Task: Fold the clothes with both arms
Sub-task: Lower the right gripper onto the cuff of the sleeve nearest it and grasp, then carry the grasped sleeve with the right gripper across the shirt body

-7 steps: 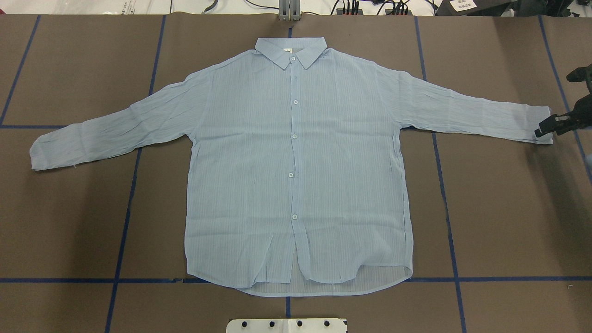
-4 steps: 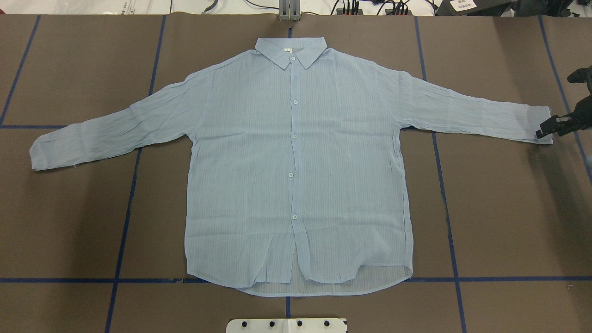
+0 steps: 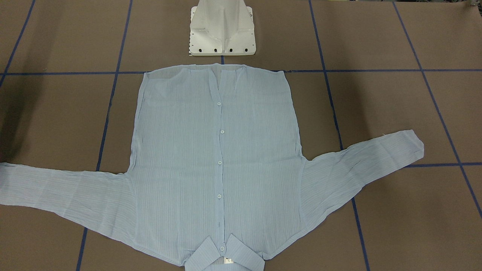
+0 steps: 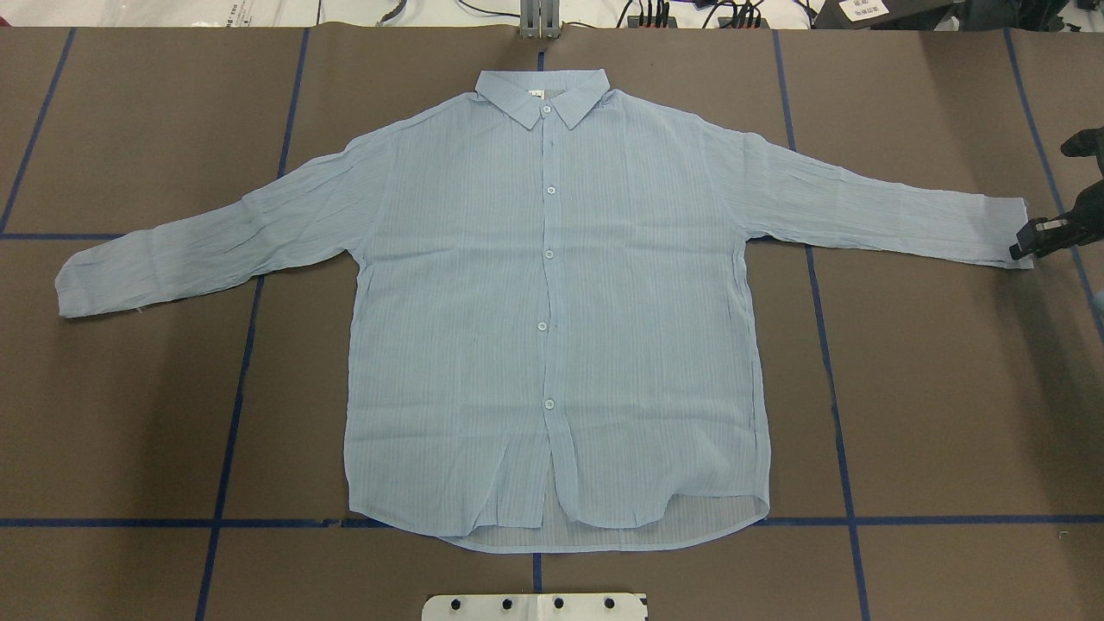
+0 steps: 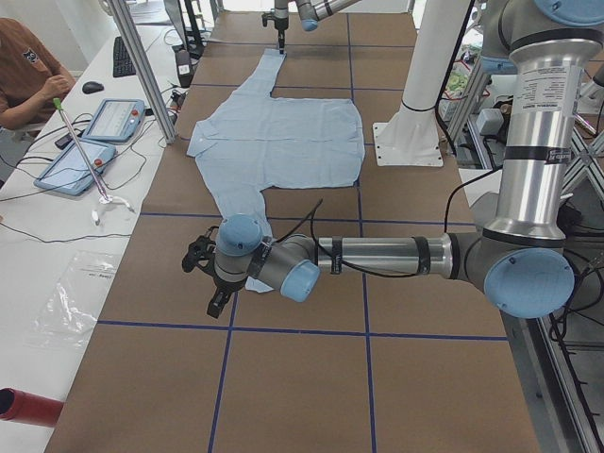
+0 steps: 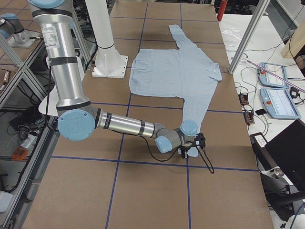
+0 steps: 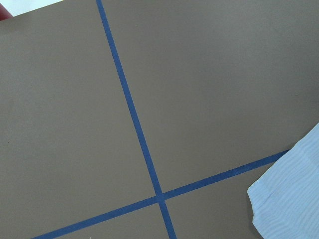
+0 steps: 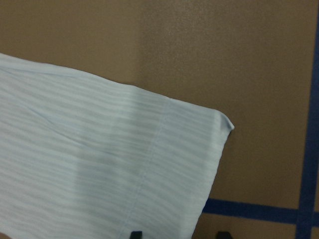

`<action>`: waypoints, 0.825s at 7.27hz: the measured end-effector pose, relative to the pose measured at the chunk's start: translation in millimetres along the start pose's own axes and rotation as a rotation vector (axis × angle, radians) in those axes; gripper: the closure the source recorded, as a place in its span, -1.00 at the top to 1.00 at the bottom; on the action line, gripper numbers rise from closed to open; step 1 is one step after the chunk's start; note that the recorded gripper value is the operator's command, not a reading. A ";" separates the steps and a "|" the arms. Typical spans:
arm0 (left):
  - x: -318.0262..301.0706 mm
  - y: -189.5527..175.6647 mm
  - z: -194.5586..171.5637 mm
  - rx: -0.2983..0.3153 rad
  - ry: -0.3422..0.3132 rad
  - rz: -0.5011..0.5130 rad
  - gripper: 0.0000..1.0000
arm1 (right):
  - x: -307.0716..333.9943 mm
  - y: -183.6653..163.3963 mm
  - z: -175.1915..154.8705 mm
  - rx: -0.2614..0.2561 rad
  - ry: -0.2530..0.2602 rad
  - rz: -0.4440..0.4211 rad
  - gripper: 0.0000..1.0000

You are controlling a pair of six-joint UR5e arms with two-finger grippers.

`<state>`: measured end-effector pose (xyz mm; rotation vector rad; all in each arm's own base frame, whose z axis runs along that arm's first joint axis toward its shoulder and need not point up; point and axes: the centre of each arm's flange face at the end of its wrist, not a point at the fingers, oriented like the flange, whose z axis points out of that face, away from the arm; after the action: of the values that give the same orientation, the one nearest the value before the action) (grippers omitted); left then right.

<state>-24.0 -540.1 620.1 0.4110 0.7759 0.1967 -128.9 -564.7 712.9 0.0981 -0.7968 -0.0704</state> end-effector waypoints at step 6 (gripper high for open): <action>1.2 -6.4 -0.9 0.005 0.000 0.001 1.00 | -61.7 -32.1 -70.3 0.099 -0.132 -0.076 -1.00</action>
<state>-23.7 -545.2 616.0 0.4164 0.7764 0.1955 -122.4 -586.1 616.6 0.2192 -0.9283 -0.1100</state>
